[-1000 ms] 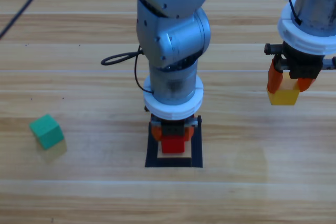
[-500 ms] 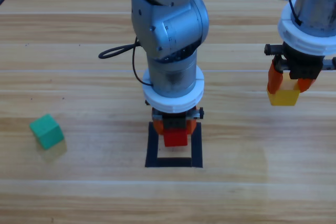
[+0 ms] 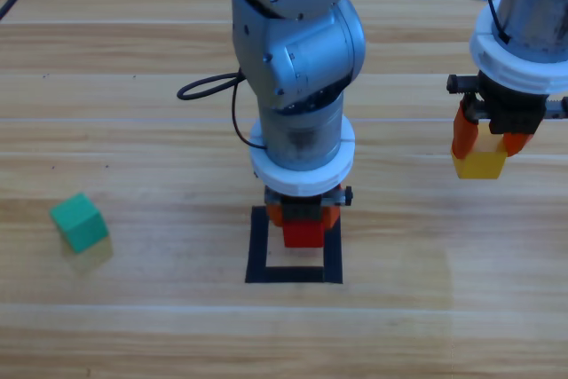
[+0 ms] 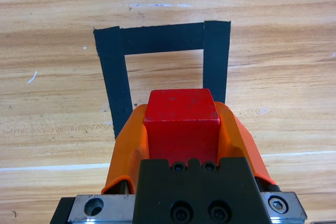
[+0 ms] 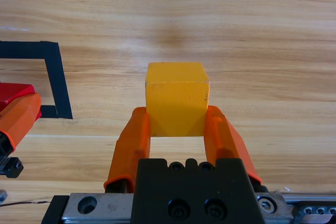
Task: Stack the blocks in the rectangular block: red at the bottom, yellow in the middle, green on top
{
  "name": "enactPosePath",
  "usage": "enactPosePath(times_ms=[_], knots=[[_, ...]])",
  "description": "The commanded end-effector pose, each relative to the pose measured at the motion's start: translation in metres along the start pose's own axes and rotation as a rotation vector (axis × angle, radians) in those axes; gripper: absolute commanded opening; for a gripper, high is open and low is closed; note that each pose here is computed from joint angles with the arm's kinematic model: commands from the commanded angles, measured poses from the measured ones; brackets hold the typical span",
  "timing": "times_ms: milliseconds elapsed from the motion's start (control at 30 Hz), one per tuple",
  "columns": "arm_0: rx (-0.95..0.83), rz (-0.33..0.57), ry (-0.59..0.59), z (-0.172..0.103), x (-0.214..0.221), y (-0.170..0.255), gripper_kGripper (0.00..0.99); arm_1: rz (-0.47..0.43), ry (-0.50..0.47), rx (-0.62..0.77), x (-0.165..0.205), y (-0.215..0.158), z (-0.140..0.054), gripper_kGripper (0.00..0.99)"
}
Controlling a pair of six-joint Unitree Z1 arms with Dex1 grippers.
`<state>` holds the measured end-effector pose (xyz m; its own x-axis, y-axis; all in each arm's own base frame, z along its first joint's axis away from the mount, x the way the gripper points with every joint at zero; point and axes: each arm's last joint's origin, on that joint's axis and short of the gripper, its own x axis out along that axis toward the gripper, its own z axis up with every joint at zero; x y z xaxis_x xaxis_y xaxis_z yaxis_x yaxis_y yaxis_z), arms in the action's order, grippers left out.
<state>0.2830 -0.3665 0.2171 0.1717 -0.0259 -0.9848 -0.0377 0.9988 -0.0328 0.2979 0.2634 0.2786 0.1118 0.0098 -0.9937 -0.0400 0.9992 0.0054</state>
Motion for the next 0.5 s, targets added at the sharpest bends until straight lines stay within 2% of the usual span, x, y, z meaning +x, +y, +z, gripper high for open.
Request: enactPosePath(times_ms=[33,500], knots=[[0.032,0.030,0.007,-0.010,0.015,-0.004,0.000,-0.026,0.047,-0.034,0.025,0.013,-0.005,0.000],[0.032,0.048,0.019,-0.012,0.030,-0.005,0.000,-0.024,0.042,-0.034,0.025,0.013,-0.005,0.000]])
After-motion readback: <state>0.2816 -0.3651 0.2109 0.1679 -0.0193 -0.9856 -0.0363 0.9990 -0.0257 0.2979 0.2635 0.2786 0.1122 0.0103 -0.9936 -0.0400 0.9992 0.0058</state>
